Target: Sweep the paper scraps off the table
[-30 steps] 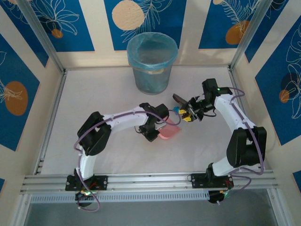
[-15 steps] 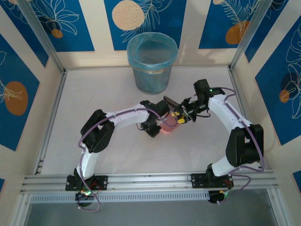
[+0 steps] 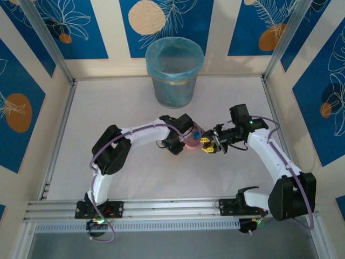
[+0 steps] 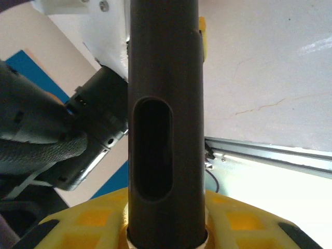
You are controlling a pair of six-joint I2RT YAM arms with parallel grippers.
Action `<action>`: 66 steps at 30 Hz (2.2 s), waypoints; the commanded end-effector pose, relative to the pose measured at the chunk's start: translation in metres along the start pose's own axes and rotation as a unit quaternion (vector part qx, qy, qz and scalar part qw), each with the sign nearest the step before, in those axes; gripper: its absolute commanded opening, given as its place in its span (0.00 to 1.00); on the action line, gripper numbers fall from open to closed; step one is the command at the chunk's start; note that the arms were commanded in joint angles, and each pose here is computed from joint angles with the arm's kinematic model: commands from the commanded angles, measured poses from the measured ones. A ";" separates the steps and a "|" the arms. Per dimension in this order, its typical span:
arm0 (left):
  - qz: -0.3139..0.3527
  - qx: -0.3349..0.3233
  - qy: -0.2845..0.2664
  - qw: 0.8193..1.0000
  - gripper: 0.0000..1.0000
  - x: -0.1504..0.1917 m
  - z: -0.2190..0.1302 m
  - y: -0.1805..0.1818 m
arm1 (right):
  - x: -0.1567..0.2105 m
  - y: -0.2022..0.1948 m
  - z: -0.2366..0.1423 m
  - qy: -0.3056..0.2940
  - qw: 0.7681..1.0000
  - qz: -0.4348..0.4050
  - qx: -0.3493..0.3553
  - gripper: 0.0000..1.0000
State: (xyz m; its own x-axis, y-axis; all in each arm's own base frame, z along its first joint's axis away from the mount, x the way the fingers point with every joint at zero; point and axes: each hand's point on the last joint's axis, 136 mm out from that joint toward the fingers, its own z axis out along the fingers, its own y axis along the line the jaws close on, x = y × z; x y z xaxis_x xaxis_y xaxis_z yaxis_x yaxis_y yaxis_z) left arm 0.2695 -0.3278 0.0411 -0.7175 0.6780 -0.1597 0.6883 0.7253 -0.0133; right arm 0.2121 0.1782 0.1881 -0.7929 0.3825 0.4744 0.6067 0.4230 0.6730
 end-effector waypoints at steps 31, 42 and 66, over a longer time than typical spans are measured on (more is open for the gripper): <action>-0.029 -0.019 -0.171 0.985 0.00 -0.015 -0.148 0.012 | -0.028 -0.046 -0.073 -0.202 0.976 0.069 -0.034 0.00; -0.062 0.031 -0.226 0.972 0.00 -0.055 -0.234 -0.002 | -0.026 -0.057 -0.051 -0.163 0.984 0.071 -0.004 0.00; -0.263 0.254 -0.365 0.856 0.00 -0.163 -0.324 0.051 | 0.016 -0.059 0.034 -0.060 0.978 -0.089 0.181 0.00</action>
State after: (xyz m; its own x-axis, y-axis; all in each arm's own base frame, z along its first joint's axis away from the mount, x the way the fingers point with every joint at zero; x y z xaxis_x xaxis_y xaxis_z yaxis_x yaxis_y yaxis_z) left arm 0.3781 -0.3486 0.3638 -0.7896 -0.0276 -0.6130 0.3950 0.7415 -0.5423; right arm 0.1685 0.1836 0.1315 -0.8730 0.3914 0.2911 0.4874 0.7247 0.4871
